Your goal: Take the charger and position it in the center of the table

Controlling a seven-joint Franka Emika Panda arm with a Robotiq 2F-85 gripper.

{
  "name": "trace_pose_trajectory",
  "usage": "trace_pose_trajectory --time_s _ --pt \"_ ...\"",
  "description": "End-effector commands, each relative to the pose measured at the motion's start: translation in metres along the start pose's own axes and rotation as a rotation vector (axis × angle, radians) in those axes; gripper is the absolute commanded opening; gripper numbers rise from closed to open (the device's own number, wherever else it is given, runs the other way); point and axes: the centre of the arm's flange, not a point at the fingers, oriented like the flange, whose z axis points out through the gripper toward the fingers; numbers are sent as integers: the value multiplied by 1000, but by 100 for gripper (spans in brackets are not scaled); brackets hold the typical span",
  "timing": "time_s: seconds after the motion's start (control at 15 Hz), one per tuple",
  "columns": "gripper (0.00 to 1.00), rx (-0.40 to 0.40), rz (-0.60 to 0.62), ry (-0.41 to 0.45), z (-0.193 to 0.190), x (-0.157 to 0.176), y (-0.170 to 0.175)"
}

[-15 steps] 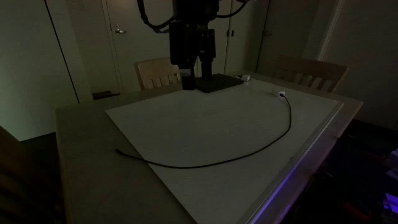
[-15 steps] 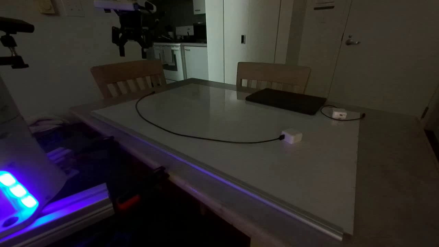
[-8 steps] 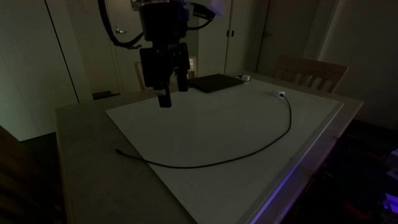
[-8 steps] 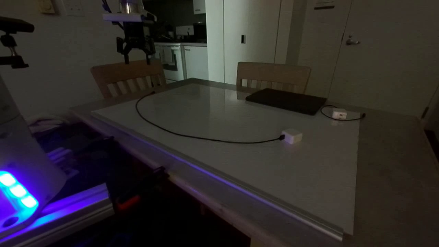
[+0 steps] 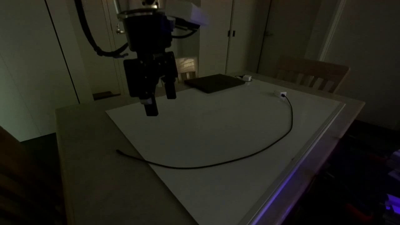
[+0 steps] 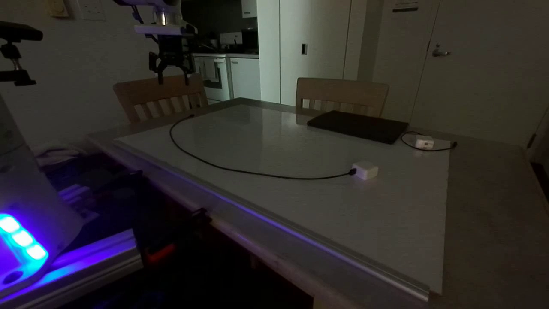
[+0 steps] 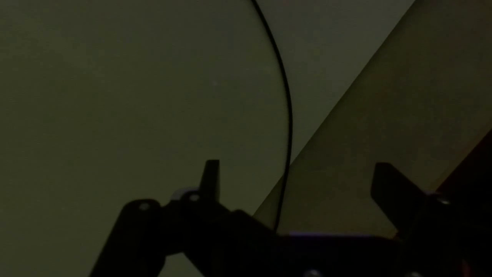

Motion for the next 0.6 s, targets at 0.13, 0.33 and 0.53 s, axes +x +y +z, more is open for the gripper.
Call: trace_pose_trajectory --time_s 0.13,0.33,0.53 --pt "100 -15 178 -7 7 15 -7" --pt "100 -25 273 11 14 24 -15" --pt "100 -25 342 27 22 33 -20"
